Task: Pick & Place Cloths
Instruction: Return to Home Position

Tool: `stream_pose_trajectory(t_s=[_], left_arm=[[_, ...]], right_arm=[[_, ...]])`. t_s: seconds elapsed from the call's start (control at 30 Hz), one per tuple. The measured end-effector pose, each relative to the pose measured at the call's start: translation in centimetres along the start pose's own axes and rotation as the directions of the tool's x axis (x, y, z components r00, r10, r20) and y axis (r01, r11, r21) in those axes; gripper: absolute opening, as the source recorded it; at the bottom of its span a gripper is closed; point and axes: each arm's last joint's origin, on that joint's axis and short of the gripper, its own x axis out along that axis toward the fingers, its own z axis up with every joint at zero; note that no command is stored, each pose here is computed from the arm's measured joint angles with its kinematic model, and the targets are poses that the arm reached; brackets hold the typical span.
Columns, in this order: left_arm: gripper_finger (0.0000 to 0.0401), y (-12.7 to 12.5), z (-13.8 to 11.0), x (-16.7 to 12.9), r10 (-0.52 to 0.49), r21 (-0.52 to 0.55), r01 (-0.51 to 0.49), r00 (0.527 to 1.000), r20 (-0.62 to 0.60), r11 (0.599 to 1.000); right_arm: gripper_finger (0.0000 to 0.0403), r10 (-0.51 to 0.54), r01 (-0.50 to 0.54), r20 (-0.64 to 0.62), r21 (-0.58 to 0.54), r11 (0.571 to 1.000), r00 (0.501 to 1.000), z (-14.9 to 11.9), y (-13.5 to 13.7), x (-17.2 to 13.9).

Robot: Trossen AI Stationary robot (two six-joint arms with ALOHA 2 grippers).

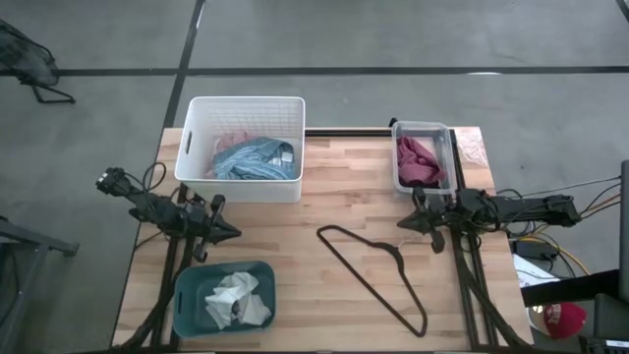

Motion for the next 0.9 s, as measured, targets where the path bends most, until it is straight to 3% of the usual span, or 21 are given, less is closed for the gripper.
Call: stream_pose_trajectory(t_s=[0.17, 0.9], left_arm=[[0.0023, 0.0, 0.0, 0.0, 0.001, 0.0, -0.001, 1.0, -0.001, 1.0], [0.0023, 0.02, -0.07, 0.0, 0.003, 0.001, -0.003, 1.0, -0.007, 1.0]], right_arm=[[0.0009, -0.048, 0.048, 0.026, -0.008, 0.999, 0.999, 0.16, -0.12, -0.01], [0.0008, -0.05, 0.05, 0.02, -0.02, 0.999, 0.999, 0.11, -0.13, 0.0]])
